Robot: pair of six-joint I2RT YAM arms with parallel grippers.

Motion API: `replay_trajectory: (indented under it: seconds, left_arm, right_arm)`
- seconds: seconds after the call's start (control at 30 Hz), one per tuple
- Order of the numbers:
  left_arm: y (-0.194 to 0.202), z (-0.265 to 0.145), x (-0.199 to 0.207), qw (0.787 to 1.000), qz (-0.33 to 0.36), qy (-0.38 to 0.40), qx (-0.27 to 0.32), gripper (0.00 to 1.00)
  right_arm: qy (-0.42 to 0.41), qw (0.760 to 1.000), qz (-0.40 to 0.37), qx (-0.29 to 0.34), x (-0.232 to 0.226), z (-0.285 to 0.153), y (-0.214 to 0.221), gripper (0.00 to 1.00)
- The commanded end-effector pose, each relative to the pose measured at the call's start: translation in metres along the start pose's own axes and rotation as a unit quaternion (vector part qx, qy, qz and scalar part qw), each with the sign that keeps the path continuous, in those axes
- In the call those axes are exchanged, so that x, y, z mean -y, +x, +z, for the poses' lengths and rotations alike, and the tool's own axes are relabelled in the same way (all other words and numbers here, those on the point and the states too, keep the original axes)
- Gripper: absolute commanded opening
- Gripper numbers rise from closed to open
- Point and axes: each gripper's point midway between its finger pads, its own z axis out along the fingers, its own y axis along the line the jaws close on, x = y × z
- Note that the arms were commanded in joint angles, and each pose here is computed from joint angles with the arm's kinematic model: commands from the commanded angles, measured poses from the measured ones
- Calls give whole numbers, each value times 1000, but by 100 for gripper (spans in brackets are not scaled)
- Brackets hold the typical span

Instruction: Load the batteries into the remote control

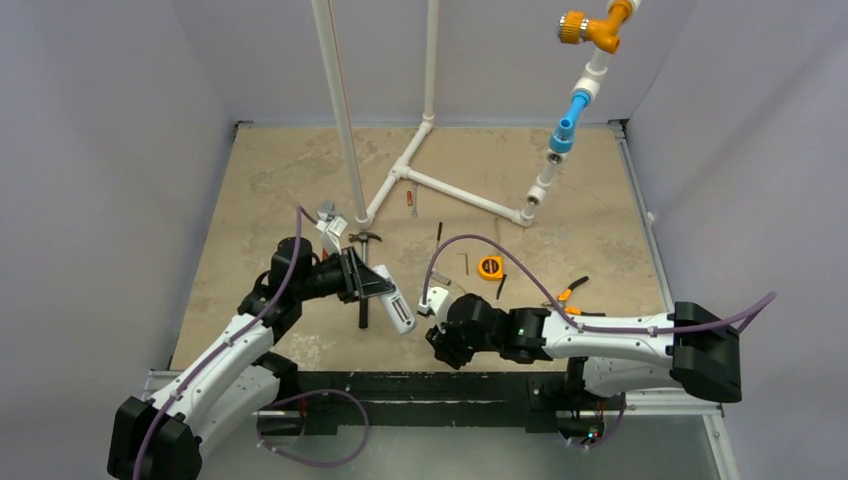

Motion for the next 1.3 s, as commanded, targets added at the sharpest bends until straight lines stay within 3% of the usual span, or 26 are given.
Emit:
replay_trajectory:
  seconds: [0.0, 0.53, 0.9, 1.27]
  left_arm:
    - [-2, 0, 9, 1000, 12, 26, 0, 0]
    - [1, 1, 6, 1000, 12, 26, -5, 0]
    - [2, 1, 4, 1000, 11, 24, -5, 0]
    - [3, 2, 3, 1000, 10, 26, -8, 0]
  right_arm:
    - [-15, 999, -26, 16, -7, 3, -15, 37]
    - [43, 998, -2, -54, 14, 18, 26, 34]
    - [61, 994, 28, -84, 3, 17, 42, 27]
    - [133, 980, 29, -145, -4, 22, 65, 24]
